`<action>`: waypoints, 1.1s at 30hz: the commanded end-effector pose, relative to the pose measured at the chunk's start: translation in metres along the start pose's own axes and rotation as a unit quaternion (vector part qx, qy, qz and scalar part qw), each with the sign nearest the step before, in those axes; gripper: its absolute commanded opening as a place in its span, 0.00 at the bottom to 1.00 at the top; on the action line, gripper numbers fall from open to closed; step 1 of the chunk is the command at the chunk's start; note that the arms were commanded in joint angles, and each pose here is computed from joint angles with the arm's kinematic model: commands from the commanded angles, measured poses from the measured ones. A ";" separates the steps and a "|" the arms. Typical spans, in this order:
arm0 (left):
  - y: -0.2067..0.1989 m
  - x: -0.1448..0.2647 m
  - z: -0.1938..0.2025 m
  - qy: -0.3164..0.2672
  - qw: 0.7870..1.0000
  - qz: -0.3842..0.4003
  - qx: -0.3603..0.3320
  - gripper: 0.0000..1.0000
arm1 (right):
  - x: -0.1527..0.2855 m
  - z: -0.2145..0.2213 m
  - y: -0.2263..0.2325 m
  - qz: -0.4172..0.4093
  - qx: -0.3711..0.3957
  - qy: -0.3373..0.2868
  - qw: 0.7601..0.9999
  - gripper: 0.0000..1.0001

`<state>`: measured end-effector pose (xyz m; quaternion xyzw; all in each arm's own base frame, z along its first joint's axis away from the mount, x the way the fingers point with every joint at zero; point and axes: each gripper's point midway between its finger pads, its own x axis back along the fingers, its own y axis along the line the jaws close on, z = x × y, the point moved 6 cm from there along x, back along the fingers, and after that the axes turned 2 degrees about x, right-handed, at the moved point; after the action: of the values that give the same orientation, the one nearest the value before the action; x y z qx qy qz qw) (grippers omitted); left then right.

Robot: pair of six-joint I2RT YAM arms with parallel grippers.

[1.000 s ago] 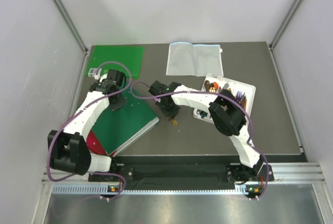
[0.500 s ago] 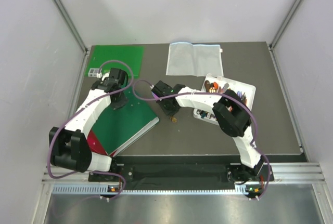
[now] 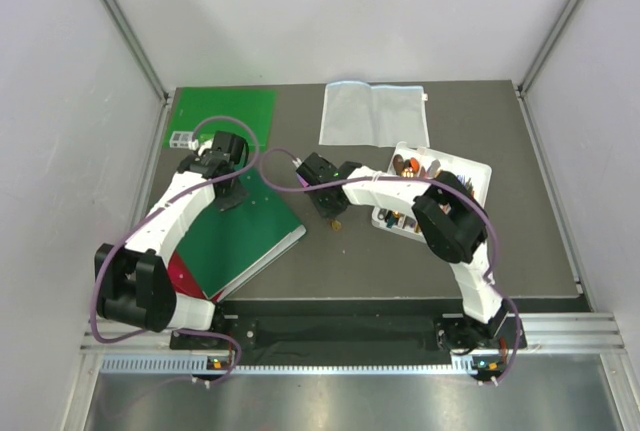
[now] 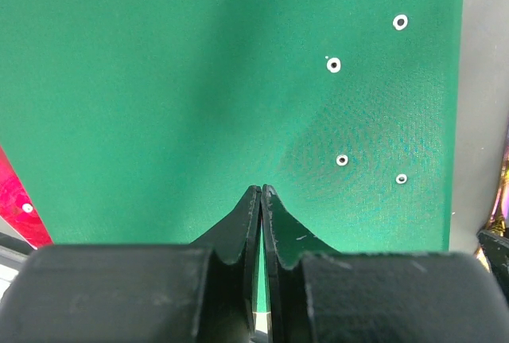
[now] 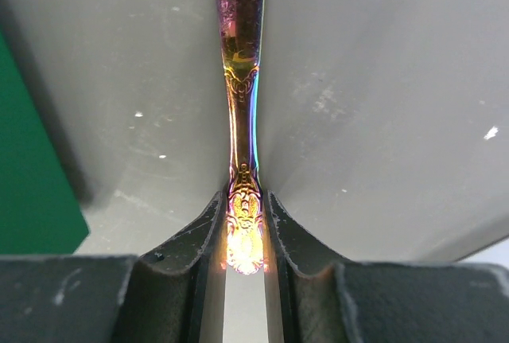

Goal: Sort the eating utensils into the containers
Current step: Pick up the knife at the center of the board, then place the knife in the storage box.

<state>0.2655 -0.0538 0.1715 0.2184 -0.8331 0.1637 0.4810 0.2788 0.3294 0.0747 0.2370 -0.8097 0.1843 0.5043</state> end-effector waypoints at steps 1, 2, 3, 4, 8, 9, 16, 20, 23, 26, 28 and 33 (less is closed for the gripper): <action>-0.002 0.005 -0.004 -0.012 1.000 0.001 0.003 0.08 | -0.008 0.032 -0.025 0.051 0.009 0.064 0.997 0.00; -0.002 0.005 -0.005 -0.012 1.000 0.001 0.004 0.08 | -0.007 0.032 -0.025 0.051 0.009 0.065 0.997 0.00; -0.002 0.004 -0.004 -0.010 1.000 0.000 0.003 0.08 | -0.003 0.032 -0.025 0.049 0.007 0.065 0.997 0.00; -0.002 0.004 -0.004 -0.011 1.000 0.001 0.004 0.08 | -0.002 0.032 -0.026 0.050 0.007 0.066 0.997 0.00; -0.002 0.002 -0.001 -0.007 1.000 0.001 0.002 0.08 | 0.008 0.029 -0.028 0.051 0.009 0.067 0.996 0.00; -0.002 0.002 -0.001 -0.007 1.000 0.001 0.002 0.08 | 0.012 0.026 -0.029 0.050 0.007 0.065 0.997 0.00; -0.003 0.002 0.000 -0.008 1.000 0.004 0.003 0.08 | 0.035 0.015 -0.033 0.050 -0.007 0.052 0.997 0.00; -0.005 0.000 0.000 -0.005 1.000 0.005 0.002 0.08 | 0.042 0.010 -0.038 0.051 -0.013 0.046 0.998 0.00; -0.006 0.000 0.000 -0.005 1.000 0.005 0.001 0.08 | 0.046 0.009 -0.040 0.053 -0.014 0.044 0.998 0.00; -0.005 0.000 0.000 -0.006 1.000 0.006 0.000 0.08 | 0.052 0.004 -0.042 0.053 -0.018 0.036 0.998 0.00; -0.006 0.000 0.000 -0.005 1.000 0.006 0.000 0.08 | 0.054 0.002 -0.043 0.054 -0.019 0.031 0.998 0.00; -0.007 -0.001 0.001 -0.004 1.000 0.007 -0.001 0.08 | 0.061 -0.006 -0.046 0.056 -0.022 0.023 0.998 0.00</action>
<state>0.2656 -0.0575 0.1693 0.2149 -0.8324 0.1613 0.4846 0.2700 0.2790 0.0884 0.1736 -0.7760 0.2264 0.5625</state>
